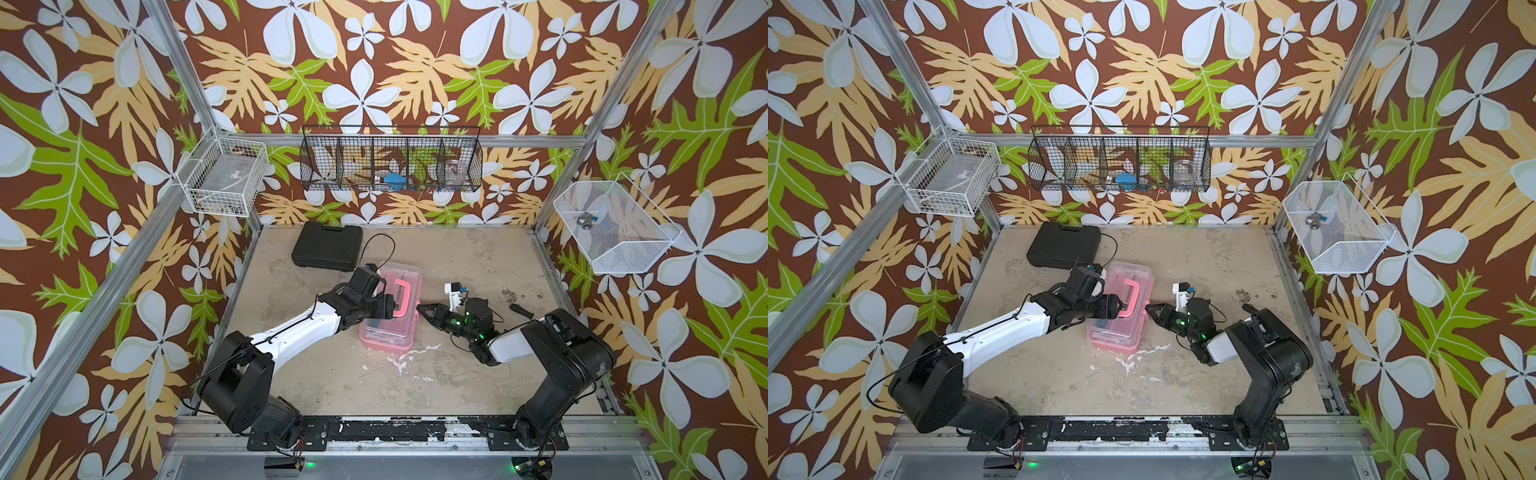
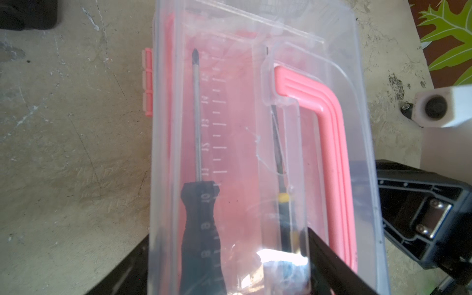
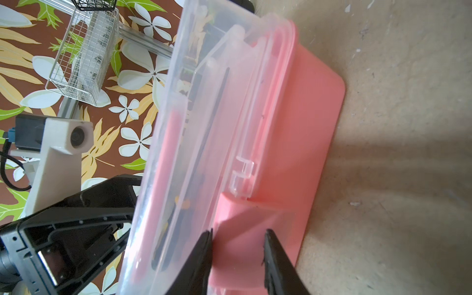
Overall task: Close toolboxes
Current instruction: Fasten the toolbox latch on the toolbox, then reset both arms
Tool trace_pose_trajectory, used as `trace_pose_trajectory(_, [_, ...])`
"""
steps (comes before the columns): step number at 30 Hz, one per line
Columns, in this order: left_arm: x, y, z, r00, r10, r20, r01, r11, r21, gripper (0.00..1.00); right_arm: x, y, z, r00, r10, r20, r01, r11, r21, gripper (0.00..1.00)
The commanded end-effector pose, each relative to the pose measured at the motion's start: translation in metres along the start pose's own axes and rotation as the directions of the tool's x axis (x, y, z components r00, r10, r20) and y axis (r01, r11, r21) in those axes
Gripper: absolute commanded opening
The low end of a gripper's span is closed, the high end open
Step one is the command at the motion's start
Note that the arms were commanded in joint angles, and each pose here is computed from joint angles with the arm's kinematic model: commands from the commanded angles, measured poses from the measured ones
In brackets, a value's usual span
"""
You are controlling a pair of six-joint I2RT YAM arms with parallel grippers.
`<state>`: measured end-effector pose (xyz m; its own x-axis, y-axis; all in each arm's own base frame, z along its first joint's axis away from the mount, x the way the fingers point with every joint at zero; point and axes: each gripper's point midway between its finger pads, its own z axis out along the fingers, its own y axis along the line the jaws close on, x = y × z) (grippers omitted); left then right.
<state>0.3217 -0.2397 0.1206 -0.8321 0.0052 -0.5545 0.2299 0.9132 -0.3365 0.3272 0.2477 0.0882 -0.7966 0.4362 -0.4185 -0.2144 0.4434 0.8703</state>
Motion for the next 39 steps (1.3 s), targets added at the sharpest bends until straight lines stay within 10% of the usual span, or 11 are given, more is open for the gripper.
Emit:
trace_pose_trajectory(1, [0.015, -0.012, 0.004, 0.998, 0.012, -0.06, -0.008, 0.998, 0.063, 0.8, 0.009, 0.0, 0.002, 0.999, 0.02, -0.038, -0.021, 1.0, -0.016, 0.33])
trace_pose_trajectory(16, [0.019, -0.02, 0.007, 0.998, -0.032, -0.046, 0.036, 0.996, 0.086, 0.78, 0.017, 0.0, -0.001, 0.995, 0.08, -0.064, -0.083, 0.995, -0.057, 0.36])
trace_pose_trajectory(28, [-0.024, -0.032, -0.022, 0.989, -0.086, 0.121, 0.072, 0.991, 0.115, 1.0, -0.056, -0.009, -0.04, 0.984, -0.177, -0.026, 0.177, 0.946, 0.271, 0.91])
trace_pose_trajectory(39, [-0.106, 0.064, -0.081, 0.851, 0.163, 0.499, 0.032, 0.933, -0.359, 1.0, -0.178, -0.046, -0.141, 0.818, -0.57, 0.078, 0.331, 0.577, 0.747, 1.0])
